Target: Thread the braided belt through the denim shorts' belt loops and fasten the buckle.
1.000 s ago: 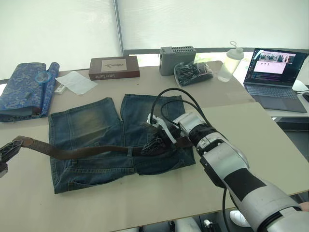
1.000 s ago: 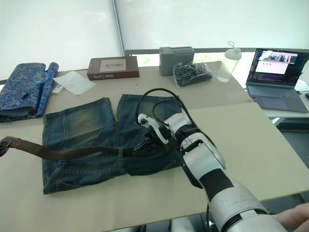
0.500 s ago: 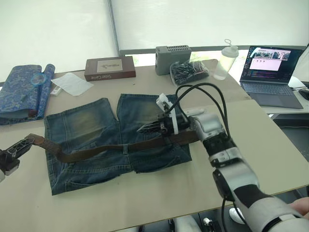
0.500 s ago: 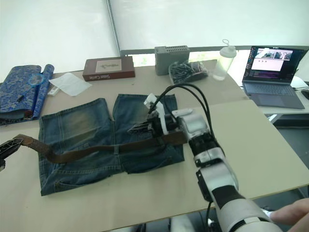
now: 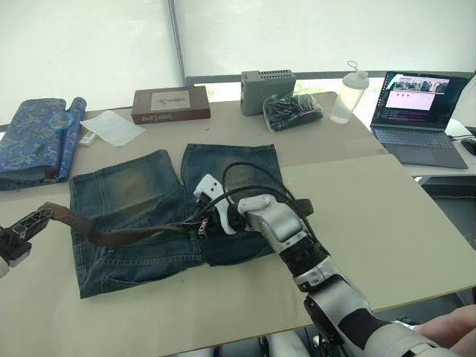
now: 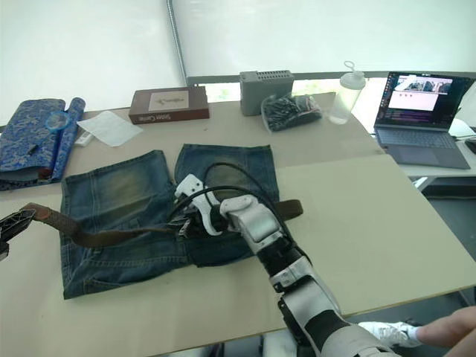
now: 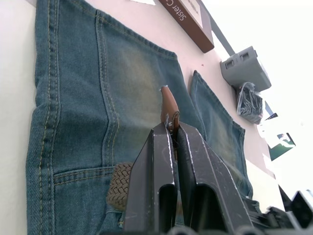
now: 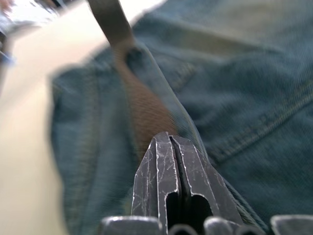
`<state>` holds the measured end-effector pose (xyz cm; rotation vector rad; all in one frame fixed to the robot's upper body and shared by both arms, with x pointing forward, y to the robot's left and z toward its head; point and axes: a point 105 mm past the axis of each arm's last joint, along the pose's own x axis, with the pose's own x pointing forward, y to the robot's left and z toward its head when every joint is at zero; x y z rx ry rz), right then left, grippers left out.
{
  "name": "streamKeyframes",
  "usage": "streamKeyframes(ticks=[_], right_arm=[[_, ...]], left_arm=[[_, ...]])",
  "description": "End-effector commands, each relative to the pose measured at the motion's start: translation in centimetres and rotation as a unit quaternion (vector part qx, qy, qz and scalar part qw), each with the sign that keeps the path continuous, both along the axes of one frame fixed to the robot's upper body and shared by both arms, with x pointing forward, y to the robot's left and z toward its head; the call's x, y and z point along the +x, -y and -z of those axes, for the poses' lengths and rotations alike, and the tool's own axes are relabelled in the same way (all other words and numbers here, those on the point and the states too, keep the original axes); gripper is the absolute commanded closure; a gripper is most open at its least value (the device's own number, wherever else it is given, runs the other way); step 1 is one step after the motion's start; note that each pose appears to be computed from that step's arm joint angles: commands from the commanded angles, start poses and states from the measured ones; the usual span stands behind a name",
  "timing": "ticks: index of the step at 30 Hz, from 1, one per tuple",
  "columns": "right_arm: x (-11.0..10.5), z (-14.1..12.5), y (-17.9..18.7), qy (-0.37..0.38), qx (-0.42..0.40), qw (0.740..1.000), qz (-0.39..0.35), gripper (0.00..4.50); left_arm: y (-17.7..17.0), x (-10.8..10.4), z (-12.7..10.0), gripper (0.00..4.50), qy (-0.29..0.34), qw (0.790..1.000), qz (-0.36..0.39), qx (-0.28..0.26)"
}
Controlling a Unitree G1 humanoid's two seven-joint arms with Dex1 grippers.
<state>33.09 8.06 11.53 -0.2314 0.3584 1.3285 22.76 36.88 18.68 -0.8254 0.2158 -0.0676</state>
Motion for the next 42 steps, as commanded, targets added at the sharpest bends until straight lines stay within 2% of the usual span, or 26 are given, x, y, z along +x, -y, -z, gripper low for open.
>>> streamKeyframes(ticks=[1, 3, 6, 10, 13, 16, 19, 22, 25, 26, 29, 30, 34, 39, 42], right_arm=[[1.4, 1.9, 0.4, 0.014, -0.027, 0.999, 0.029, 4.48], [1.1, -0.5, 0.4, 0.011, 0.028, 1.0, -0.002, 4.48], [0.5, -3.2, 0.6, 0.009, 0.075, 0.996, -0.037, 3.56], [-2.2, -6.6, 0.5, 0.025, 0.099, 0.988, -0.12, 2.26], [-3.7, -7.3, 0.1, 0.052, 0.064, 0.982, -0.168, 2.26], [-2.6, -4.8, 0.0, 0.119, -0.035, 0.979, -0.162, 2.26], [-1.3, -4.1, -0.5, 0.124, -0.051, 0.981, -0.138, 2.26], [-1.1, -3.5, -1.0, 0.105, -0.062, 0.982, -0.146, 2.26], [-0.9, -2.7, -1.3, 0.089, -0.081, 0.98, -0.156, 2.92], [-0.9, -2.6, -1.3, 0.083, -0.081, 0.98, -0.161, 3.26], [-1.7, -3.9, -1.8, -0.008, -0.037, 0.981, -0.188, 4.29], [-1.8, -4.2, -1.7, -0.033, -0.03, 0.979, -0.197, 4.4], [-2.1, -4.0, -1.0, -0.112, -0.027, 0.968, -0.224, 4.4], [-2.4, -4.3, 0.0, -0.214, -0.021, 0.946, -0.244, 4.4], [-2.7, -3.5, 0.0, -0.261, -0.02, 0.936, -0.235, 4.4]], left_arm=[[0.2, -0.4, -1.5, 4.5, 0.027, 1.0, 0.002, 0.011], [0.2, -0.7, -1.5, 4.5, 0.027, 1.0, -0.001, 0.012], [0.2, -0.8, -1.4, 4.5, 0.026, 1.0, -0.003, 0.012], [0.3, -0.7, -1.3, 4.5, 0.026, 1.0, -0.005, 0.011], [0.4, -0.6, -1.3, 4.5, 0.026, 1.0, -0.001, 0.011], [0.5, -0.4, -1.3, 4.5, 0.027, 1.0, 0.002, 0.012], [0.6, -0.3, -1.2, 4.5, 0.026, 1.0, 0.004, 0.013], [0.7, -0.2, -1.1, 4.5, 0.025, 1.0, 0.009, 0.016], [0.8, -0.3, -0.9, 4.5, 0.024, 1.0, 0.011, 0.016], [0.8, -0.3, -0.8, 4.5, 0.023, 1.0, 0.012, 0.017], [0.9, -0.4, -0.7, 4.5, 0.024, 1.0, 0.013, 0.016], [0.9, -0.5, -0.7, 4.5, 0.024, 1.0, 0.013, 0.016], [0.8, -0.7, -0.6, 4.5, 0.025, 1.0, 0.013, 0.015], [-0.3, -1.2, -1.7, 4.5, 0.04, 0.999, -0.005, 0.01], [-0.7, -1.5, -1.8, 4.5, 0.037, 0.999, -0.011, 0.017]])
